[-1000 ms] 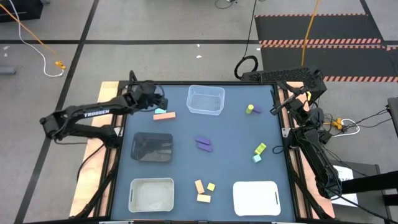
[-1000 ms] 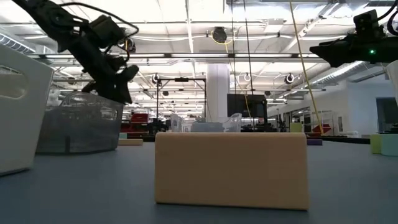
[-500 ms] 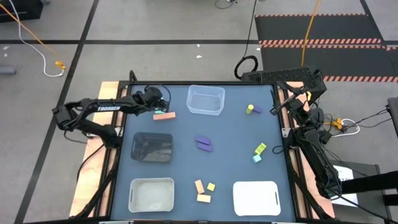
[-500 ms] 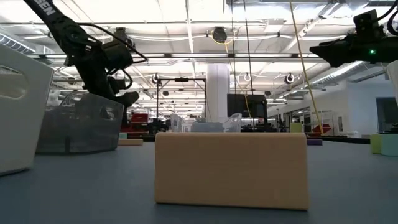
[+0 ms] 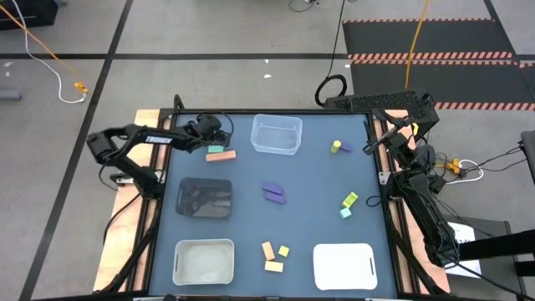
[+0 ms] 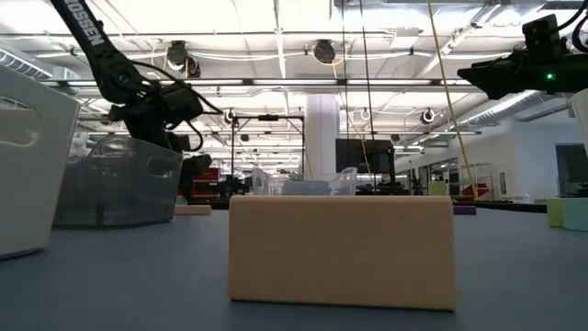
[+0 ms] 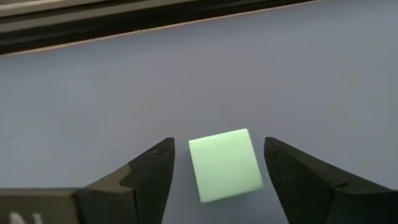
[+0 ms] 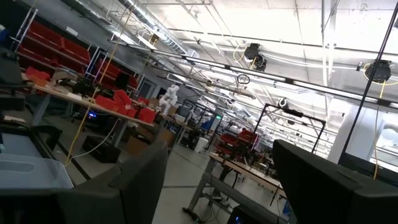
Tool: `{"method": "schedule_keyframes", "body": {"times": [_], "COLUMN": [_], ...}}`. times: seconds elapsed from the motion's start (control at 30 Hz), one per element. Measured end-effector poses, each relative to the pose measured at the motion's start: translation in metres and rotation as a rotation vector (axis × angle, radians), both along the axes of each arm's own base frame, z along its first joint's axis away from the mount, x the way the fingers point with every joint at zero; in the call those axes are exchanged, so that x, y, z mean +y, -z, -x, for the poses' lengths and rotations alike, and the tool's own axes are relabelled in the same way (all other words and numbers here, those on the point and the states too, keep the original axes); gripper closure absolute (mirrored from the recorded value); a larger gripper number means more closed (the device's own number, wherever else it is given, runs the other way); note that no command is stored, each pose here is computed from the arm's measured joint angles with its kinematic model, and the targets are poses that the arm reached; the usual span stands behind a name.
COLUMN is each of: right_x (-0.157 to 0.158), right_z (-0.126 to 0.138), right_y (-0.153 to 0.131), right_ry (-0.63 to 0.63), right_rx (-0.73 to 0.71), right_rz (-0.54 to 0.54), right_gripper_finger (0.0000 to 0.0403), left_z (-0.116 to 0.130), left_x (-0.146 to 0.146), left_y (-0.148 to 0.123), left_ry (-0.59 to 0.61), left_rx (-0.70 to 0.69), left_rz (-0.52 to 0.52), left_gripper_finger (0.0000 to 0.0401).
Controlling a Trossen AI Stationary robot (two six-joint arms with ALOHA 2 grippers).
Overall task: Sort & place blocks by color
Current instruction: Put the top left blue blocks into the black bin
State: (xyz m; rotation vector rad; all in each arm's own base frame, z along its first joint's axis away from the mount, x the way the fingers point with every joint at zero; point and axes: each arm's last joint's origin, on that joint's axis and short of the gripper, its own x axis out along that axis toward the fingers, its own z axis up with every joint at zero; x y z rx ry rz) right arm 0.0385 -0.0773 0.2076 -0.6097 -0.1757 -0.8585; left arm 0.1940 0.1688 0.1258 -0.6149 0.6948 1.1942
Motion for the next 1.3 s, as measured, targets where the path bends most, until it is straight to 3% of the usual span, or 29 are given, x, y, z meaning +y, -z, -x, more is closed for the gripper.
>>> {"method": "schedule_keyframes", "body": {"times": [0.3,0.5,0.63,0.97,1.13,1.3], "right_x": [0.000,0.000,0.000,0.000,0.000,0.000], "right_z": [0.000,0.000,0.000,0.000,0.000,0.000], "right_y": [0.000,0.000,0.000,0.000,0.000,0.000], "right_ry": [0.000,0.000,0.000,0.000,0.000,0.000], "right_rx": [0.000,0.000,0.000,0.000,0.000,0.000], "right_rz": [0.000,0.000,0.000,0.000,0.000,0.000], "right_gripper_finger": [0.0122,0.0122,0.0122,0.0122,0.0122,0.0122], "left_z": [0.002,-0.004,-0.012,-0.031,-0.033,-0.036], "left_x": [-0.001,-0.004,-0.014,-0.077,-0.104,-0.120], "left_y": [0.006,-0.012,-0.042,-0.148,-0.166,-0.169], "left_ry": [-0.011,0.056,0.166,0.708,0.874,0.952], "left_rx": [0.031,-0.044,-0.155,-0.610,-0.678,-0.684], "left_rz": [0.034,-0.042,-0.168,-0.741,-0.925,-0.975], "left_gripper_finger": [0.0267,0.0266,0.0266,0.0266,0.0266,0.0266]}}
